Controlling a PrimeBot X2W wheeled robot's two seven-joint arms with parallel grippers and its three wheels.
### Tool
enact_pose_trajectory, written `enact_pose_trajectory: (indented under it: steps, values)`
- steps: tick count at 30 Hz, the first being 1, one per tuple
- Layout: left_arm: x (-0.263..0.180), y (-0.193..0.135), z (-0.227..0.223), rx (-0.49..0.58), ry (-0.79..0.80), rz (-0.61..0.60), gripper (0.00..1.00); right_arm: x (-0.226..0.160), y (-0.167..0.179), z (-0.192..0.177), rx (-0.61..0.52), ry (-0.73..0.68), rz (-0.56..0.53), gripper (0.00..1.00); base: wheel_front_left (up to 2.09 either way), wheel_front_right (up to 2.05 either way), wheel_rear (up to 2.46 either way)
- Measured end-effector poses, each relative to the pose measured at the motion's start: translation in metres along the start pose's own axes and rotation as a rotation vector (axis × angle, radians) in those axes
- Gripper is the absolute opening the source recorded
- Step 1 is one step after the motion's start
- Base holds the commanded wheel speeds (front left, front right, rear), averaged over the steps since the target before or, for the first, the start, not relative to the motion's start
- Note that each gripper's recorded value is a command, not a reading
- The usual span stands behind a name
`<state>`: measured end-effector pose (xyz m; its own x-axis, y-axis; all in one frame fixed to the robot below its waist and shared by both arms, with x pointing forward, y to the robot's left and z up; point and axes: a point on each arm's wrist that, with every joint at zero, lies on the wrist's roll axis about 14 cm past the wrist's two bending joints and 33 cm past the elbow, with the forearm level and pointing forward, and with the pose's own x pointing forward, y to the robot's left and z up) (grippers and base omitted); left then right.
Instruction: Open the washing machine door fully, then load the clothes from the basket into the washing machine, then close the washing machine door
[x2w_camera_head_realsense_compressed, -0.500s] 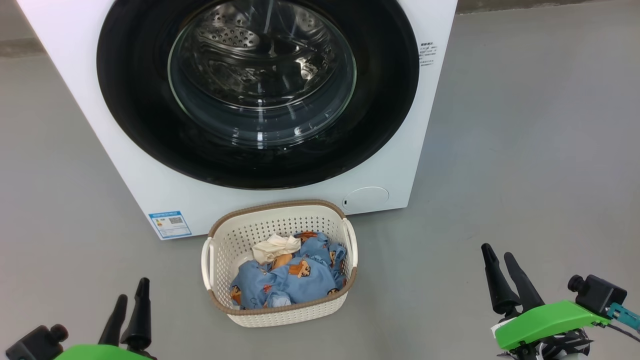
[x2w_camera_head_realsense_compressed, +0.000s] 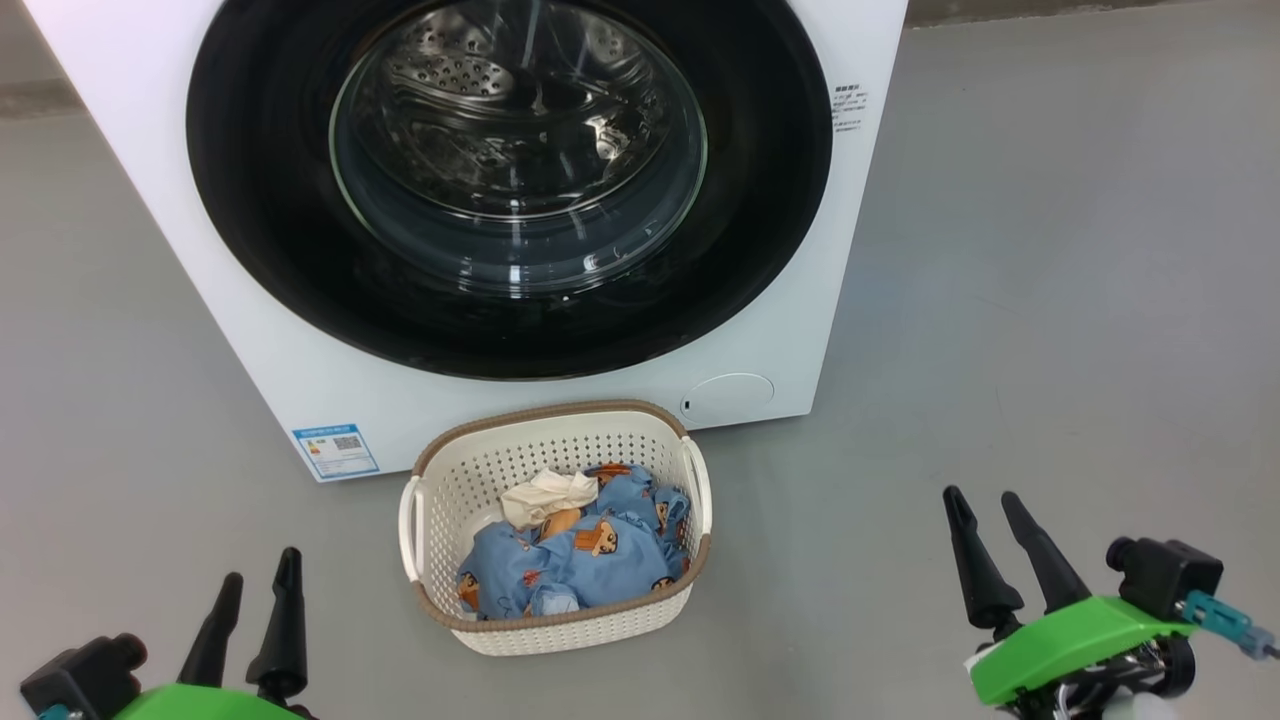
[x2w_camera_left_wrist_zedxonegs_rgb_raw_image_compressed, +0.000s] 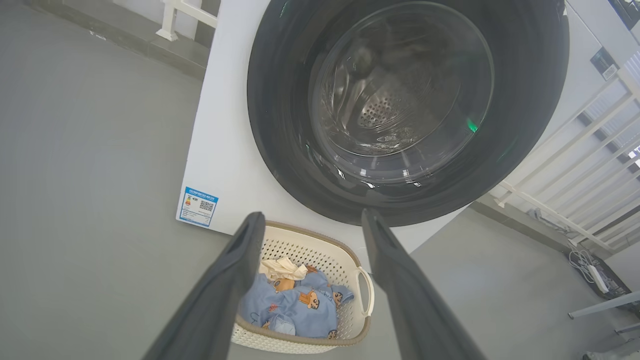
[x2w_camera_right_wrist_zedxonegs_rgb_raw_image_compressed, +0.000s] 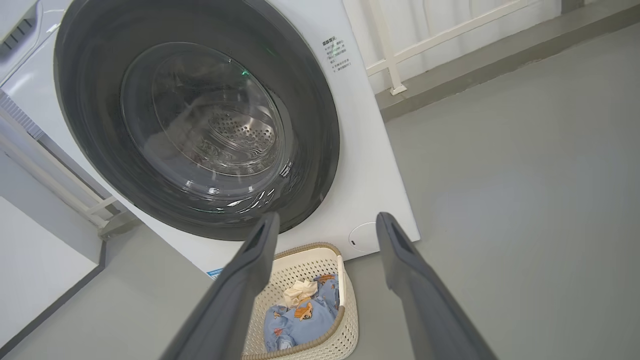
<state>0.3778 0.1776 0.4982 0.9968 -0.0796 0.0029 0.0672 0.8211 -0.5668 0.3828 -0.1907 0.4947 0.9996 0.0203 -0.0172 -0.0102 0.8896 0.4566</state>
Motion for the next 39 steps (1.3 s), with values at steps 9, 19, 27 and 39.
enact_pose_trajectory:
  steps: [9,19,27,39]
  values:
    - [0.001,-0.001,0.005,0.127,-0.013,-0.023,1.00,0.005,0.007,0.004,-0.129,-0.017,0.031,1.00,0.00,0.00,0.00]
    - [0.002,-0.003,0.004,0.260,-0.013,-0.049,1.00,0.009,0.009,0.003,-0.275,-0.021,0.054,1.00,0.00,0.00,0.00]
    - [0.002,-0.005,0.009,0.342,-0.035,-0.064,1.00,0.013,0.014,0.010,-0.378,-0.047,0.077,1.00,0.00,0.00,0.00]
    - [0.000,-0.002,0.015,0.468,-0.063,-0.067,1.00,0.014,0.015,0.018,-0.474,-0.091,0.079,1.00,0.00,0.00,0.00]
